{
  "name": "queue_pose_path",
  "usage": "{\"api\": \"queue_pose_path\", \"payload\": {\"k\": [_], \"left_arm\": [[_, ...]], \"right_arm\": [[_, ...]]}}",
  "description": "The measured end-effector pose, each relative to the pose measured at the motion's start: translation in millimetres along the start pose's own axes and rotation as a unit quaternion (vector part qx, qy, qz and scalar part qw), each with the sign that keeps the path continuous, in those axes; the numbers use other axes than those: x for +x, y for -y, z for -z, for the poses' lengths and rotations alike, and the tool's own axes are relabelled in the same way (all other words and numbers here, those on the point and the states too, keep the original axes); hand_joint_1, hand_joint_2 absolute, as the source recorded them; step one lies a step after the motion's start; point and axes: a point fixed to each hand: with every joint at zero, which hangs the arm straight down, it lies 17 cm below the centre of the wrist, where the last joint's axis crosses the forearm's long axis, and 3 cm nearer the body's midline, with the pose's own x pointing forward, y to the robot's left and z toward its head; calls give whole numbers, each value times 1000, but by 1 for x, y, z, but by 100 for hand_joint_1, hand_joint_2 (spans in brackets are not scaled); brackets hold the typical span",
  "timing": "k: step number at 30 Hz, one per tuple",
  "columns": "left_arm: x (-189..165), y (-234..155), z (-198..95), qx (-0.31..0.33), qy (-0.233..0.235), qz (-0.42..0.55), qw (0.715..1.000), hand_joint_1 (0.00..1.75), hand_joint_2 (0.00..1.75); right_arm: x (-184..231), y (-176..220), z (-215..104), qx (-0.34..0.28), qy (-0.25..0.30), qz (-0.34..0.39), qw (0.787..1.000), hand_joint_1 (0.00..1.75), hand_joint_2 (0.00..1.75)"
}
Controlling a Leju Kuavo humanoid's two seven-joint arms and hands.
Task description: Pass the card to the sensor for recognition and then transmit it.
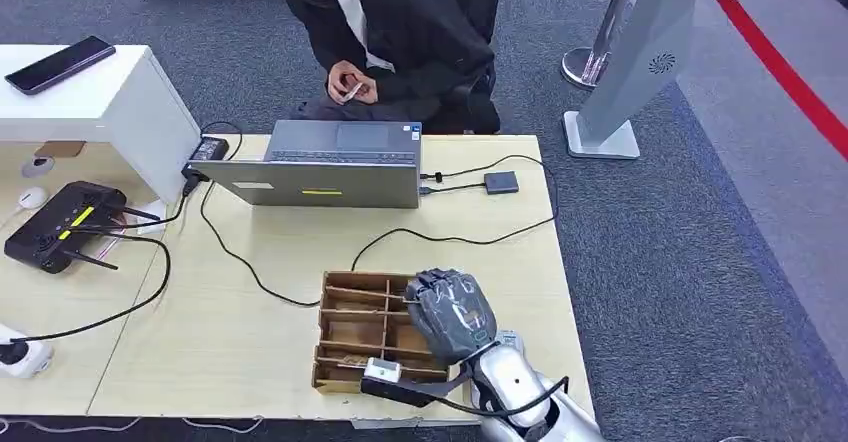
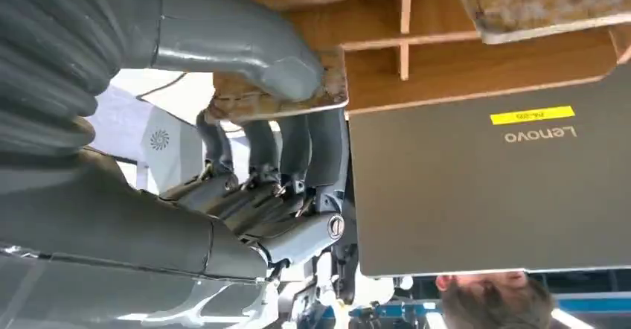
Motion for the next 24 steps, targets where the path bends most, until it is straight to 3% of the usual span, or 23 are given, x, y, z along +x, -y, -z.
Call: {"api": "queue_pose_path", "payload": {"k": [4,12,14,24], "left_arm": [[0,0,0,0,0,0,1000,0,0],[0,0,0,0,0,0,1000,0,0],[0,0,0,0,-1,0,1000,0,0],[-1,-1,0,1,-1,-3,1000,0,0]], "right_arm": [[1,0,0,0,0,1,1000,154,175],[2,2,0,-6,3,4,1000,175,175],[3,5,1,-12,5,5,1000,173,175],[26,54,4,-106,46,-2,993,175,175]]}}
